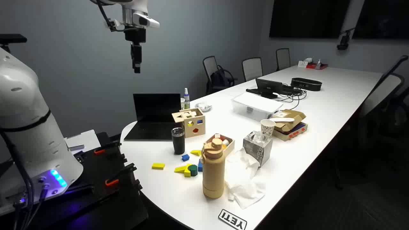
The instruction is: Put one yellow block in the box.
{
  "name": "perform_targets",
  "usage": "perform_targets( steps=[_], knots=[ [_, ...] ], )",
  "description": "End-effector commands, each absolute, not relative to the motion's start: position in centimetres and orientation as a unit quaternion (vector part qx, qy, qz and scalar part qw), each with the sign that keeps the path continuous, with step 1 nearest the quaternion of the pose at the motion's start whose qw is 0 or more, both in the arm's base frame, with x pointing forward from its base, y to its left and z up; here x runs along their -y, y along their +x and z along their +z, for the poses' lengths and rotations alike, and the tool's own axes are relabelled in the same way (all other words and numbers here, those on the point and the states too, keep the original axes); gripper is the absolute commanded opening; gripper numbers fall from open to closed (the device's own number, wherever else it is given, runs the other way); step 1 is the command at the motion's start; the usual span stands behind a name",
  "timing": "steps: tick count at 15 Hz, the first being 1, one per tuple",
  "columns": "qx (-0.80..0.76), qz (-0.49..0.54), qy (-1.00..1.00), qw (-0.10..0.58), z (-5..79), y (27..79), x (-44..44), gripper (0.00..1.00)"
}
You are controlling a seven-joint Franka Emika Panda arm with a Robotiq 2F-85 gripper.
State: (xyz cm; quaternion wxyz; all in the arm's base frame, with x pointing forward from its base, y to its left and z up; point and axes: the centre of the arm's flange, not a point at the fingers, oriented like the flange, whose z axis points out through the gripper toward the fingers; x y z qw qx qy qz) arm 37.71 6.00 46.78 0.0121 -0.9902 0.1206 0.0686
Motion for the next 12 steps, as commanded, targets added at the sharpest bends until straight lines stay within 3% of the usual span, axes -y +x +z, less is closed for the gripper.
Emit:
perform_targets(
  steps=[1, 5, 12],
  knots=[
    [-0.121, 0.069, -0.990, 0.012, 46.8, 37.7, -6.0, 1.00],
    [-0.121, 0.068, -0.990, 0.012, 46.8, 37.7, -6.0, 1.00],
    [-0.245, 0.006, -0.969, -0.013, 38.8, 43.9, 3.0, 1.00]
  ],
)
